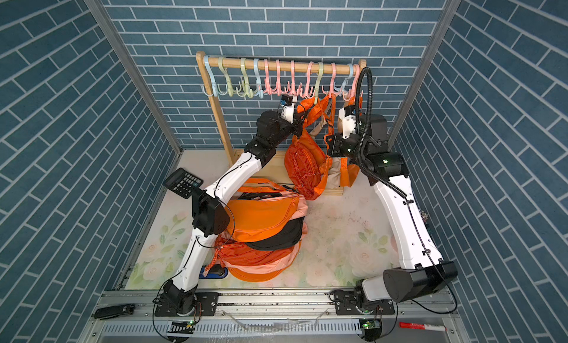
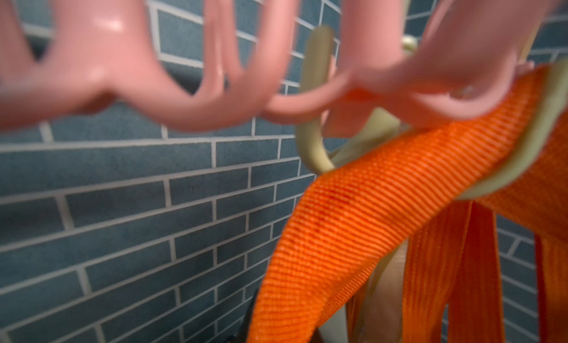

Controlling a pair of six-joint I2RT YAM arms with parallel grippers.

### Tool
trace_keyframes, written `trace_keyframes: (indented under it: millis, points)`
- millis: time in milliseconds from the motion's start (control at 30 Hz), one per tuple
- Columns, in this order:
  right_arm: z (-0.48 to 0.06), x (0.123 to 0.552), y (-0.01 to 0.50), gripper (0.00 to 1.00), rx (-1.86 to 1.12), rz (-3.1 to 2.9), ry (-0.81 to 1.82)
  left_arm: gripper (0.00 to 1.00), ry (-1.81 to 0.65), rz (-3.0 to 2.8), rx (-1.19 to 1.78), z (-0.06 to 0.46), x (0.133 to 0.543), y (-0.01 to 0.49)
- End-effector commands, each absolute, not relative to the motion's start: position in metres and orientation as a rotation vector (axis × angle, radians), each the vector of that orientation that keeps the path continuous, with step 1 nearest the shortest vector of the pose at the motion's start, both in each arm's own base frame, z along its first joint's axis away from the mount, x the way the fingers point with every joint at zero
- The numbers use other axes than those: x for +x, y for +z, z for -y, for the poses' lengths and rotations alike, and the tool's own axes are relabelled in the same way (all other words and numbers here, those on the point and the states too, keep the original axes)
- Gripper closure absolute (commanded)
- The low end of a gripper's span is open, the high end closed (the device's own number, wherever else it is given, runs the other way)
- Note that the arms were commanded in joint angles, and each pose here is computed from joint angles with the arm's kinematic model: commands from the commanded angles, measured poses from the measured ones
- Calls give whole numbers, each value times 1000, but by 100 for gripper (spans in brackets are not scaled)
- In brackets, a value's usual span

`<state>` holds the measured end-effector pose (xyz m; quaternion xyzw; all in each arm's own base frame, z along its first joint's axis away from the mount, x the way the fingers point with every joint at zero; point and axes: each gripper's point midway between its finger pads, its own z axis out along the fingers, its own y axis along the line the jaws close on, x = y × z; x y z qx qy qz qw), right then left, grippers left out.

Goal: Take the bag off the hook
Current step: Pick up the bag from the hook.

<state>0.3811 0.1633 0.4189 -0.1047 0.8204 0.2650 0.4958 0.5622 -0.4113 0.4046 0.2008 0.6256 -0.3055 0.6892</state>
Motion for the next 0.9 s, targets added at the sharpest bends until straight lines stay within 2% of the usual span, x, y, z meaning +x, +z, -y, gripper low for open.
trace_keyframes:
  millis: [0,867]
  points:
    - [-163,376,426,100,-241,-1974,651,99,-680,-1353,465,407,553,428]
    - [-154,428,448,100,-180,-1976,582,100,-798,-1296,562,406,501,471]
